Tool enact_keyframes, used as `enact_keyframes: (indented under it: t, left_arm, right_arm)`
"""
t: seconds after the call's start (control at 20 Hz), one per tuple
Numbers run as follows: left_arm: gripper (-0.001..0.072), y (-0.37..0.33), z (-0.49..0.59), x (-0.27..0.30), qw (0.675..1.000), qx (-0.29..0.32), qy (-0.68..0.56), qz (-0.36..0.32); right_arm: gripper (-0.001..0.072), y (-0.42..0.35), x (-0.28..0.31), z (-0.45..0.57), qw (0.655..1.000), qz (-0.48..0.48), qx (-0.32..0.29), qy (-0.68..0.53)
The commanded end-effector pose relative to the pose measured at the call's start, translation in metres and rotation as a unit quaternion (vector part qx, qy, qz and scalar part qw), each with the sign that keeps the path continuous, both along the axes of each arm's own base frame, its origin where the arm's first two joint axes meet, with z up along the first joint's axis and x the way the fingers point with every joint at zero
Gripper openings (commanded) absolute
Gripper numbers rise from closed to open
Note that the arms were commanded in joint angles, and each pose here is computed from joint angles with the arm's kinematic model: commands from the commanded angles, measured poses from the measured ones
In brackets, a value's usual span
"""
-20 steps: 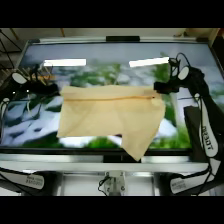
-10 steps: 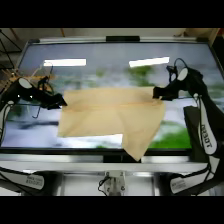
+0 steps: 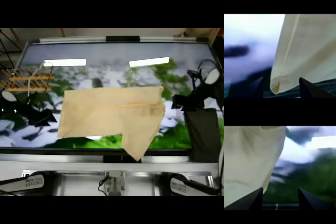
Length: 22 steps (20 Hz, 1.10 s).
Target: Fold the shirts.
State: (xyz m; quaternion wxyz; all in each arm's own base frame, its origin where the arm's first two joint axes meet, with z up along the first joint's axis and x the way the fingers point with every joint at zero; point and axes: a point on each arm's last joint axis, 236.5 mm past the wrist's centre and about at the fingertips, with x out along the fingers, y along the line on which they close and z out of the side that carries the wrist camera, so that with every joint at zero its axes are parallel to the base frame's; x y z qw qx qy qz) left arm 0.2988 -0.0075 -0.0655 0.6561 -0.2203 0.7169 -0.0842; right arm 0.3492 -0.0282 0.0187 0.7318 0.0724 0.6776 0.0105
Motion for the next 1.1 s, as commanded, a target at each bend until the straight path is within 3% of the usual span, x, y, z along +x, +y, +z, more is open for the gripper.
enact_keyframes:
  t: [0.0, 0.2, 0.3, 0.35, 0.4, 0.45, 0.5, 0.65, 0.85, 1.05]
  left_arm:
    - [0.0528, -0.015, -0.032, -0.047, 1.0, -0.01, -0.003, 0.018]
    - [0.0518, -0.04, -0.041, -0.049, 0.997, -0.059, -0.019, 0.04]
    - [0.0448, -0.041, -0.044, -0.051, 0.997, -0.059, -0.018, 0.046]
    - [0.0378, -0.041, -0.044, -0.051, 0.997, -0.06, -0.017, 0.045]
    - [0.0196, -0.042, -0.044, -0.052, 0.997, -0.061, -0.016, 0.045]
    - [0.0062, -0.041, -0.044, -0.052, 0.997, -0.061, -0.017, 0.045]
    - [0.0034, -0.041, -0.043, -0.051, 0.997, -0.061, -0.017, 0.045]
    - [0.0033, -0.038, -0.04, -0.049, 0.997, -0.058, -0.025, 0.048]
    - [0.0033, -0.036, -0.03, -0.043, 0.996, -0.053, -0.046, 0.047]
    - [0.0033, -0.039, -0.024, -0.047, 0.996, -0.059, -0.045, 0.04]
  right_arm:
    - [0.0546, 0.002, -0.036, -0.001, 1.0, -0.013, 0.014, 0.009]
    - [0.0546, 0.008, -0.04, 0.003, 1.0, -0.013, 0.026, 0.006]
    - [0.0546, 0.011, -0.039, 0.003, 0.999, -0.014, 0.031, 0.005]
    - [0.0546, 0.011, -0.039, 0.003, 0.999, -0.015, 0.031, 0.005]
    - [0.0546, 0.011, -0.039, 0.003, 0.999, -0.016, 0.032, 0.005]
    - [0.0546, 0.011, -0.04, 0.003, 0.999, -0.015, 0.032, 0.007]
    - [0.0546, 0.014, -0.043, 0.002, 0.999, -0.014, 0.037, 0.013]
    - [0.0546, 0.049, -0.061, -0.019, 0.994, 0.014, 0.103, 0.018]
    - [0.0546, 0.079, -0.104, -0.084, 0.992, 0.027, 0.109, 0.058]
    - [0.0546, 0.086, -0.111, -0.119, 0.996, 0.033, 0.074, 0.044]
